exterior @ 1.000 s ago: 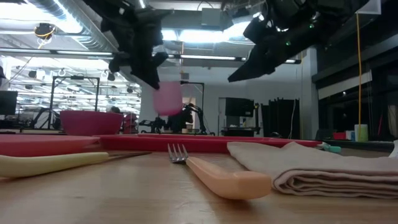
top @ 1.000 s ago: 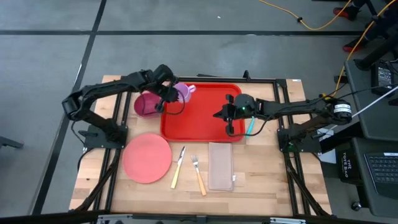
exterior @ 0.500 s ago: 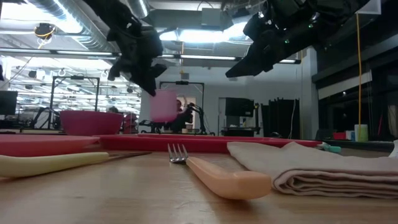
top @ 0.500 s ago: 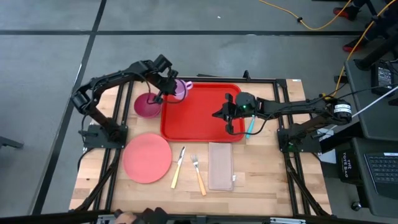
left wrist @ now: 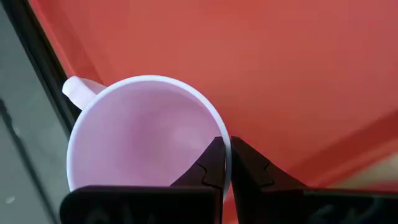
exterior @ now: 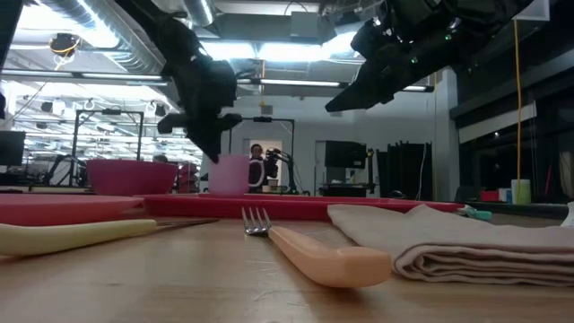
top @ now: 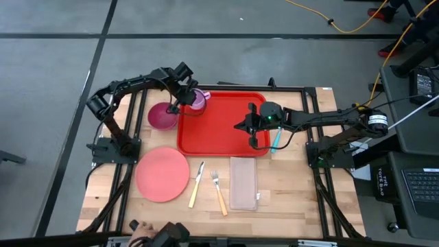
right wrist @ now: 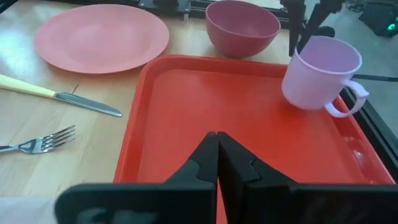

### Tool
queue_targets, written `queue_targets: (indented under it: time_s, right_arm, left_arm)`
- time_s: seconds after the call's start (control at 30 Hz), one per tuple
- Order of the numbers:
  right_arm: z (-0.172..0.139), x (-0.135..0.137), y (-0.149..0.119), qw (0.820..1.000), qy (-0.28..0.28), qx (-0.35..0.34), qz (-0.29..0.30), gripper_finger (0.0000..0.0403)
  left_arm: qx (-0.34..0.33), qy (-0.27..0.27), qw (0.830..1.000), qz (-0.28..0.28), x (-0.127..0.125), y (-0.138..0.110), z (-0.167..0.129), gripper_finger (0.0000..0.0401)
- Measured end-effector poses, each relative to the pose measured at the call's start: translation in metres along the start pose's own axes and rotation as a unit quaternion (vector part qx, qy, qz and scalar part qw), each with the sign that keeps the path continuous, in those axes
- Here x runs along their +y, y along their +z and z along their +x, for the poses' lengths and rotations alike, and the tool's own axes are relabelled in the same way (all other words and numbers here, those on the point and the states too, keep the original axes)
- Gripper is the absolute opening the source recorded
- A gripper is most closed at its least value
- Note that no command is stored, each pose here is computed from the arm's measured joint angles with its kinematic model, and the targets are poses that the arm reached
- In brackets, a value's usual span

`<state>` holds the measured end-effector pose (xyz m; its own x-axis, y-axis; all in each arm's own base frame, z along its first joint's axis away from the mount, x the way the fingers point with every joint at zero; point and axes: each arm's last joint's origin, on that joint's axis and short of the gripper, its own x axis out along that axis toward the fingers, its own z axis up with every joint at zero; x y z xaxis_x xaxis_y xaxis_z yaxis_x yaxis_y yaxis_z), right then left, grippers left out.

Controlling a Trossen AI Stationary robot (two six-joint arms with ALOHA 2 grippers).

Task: Set up tray
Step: Put the purple mug on the top left of the orange tray

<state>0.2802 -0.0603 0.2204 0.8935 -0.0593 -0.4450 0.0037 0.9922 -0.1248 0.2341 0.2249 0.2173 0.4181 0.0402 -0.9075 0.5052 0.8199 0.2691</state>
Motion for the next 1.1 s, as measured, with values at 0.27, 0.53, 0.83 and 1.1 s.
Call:
queue_targets:
  time_s: [0.27, 0.53, 0.83, 1.1]
  right_arm:
    - [0.0, 0.0, 0.0, 1.0, 0.0, 0.0, -0.001, 0.0005]
    - [0.0, 0.0, 0.0, 1.0, 0.0, 0.0, -0.001, 0.0005]
    - [0.0, 0.0, 0.0, 1.0, 0.0, 0.0, -0.001, 0.0005]
    - [0.0, 0.0, 0.0, 1.0, 0.0, 0.0, -0.001, 0.0005]
  left_arm:
    - [0.0, -0.005, 1.0, 0.016, 0.0, -0.001, 0.003, 0.0002]
    - [-0.05, -0.012, 0.998, 0.029, 0.001, -0.005, 0.001, 0.0002]
    - [-0.046, -0.008, 0.999, 0.019, 0.002, -0.012, -0.001, 0.0003]
    - [-0.045, -0.01, 0.999, 0.018, 0.003, -0.013, 0.0, 0.0003]
